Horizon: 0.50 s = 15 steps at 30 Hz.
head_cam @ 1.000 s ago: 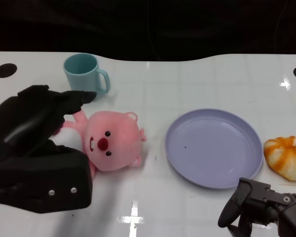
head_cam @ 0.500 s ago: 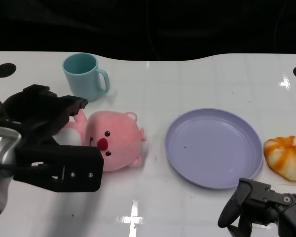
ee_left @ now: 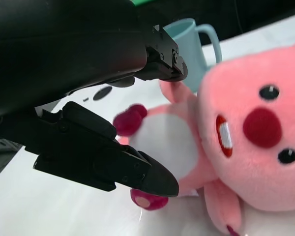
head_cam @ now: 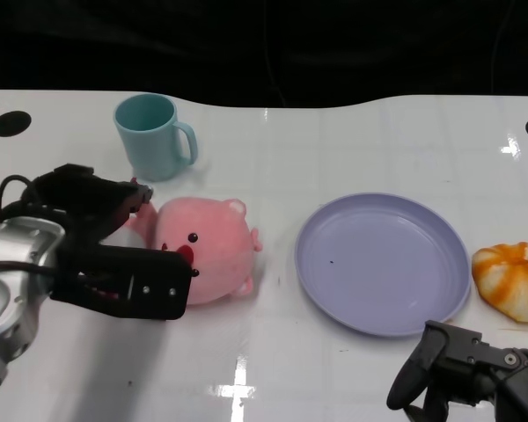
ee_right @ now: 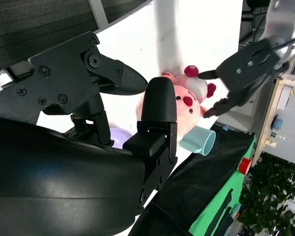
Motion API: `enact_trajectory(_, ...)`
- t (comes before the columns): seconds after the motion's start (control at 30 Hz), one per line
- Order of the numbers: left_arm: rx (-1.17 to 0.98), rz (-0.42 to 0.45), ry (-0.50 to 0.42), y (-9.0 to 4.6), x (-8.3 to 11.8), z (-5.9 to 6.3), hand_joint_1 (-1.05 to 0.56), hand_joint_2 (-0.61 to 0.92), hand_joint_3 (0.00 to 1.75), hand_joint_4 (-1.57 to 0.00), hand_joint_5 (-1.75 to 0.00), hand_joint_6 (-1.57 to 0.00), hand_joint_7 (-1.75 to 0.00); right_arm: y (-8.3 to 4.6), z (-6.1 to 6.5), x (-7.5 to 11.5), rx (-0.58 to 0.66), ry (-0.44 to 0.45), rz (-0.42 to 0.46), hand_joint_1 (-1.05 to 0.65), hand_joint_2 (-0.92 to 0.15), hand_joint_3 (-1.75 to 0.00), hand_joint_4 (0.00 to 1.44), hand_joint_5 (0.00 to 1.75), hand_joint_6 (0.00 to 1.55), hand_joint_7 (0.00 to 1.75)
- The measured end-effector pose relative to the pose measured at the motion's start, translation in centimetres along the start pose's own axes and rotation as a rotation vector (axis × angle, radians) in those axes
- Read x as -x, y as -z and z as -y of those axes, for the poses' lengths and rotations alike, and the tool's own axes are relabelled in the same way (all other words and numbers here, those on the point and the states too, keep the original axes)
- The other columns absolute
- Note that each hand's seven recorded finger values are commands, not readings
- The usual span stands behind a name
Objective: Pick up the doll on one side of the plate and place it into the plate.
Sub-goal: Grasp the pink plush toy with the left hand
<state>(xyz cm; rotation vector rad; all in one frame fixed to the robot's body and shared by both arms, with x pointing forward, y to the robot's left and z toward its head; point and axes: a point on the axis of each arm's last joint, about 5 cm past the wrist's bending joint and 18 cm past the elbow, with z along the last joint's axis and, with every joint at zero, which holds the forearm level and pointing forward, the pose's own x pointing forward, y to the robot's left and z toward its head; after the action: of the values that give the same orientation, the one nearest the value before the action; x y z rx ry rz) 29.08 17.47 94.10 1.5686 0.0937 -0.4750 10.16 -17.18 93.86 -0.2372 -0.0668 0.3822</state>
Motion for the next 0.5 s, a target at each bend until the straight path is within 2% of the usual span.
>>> enact_trajectory(0.13, -0.015, -0.007, 0.049, -0.4, -1.4, 0.5, -0.72, 0.91, 0.0, -0.08, -0.22, -0.26, 0.0, 0.0, 0.0, 0.1, 0.001, 0.0, 0.0, -0.22, -0.65, -0.86, 0.64, 1.67, 0.57, 1.36)
enact_trajectory(0.33, -0.046, -0.022, 0.115, -0.5, -3.2, 0.8, -0.69, 0.92, 0.0, -0.14, -0.15, -0.28, -0.01, 0.0, -0.1, 0.1, 0.0, -0.001, 0.002, -0.22, -0.65, -0.87, 0.64, 1.68, 0.57, 1.36)
enact_trajectory(0.5, -0.047, -0.035, 0.144, -0.8, -4.0, 1.5, -0.64, 0.92, 0.01, -0.22, -0.12, -0.34, -0.02, -0.2, -0.2, 0.2, 0.0, -0.002, 0.009, -0.22, -0.65, -0.87, 0.63, 1.68, 0.57, 1.36)
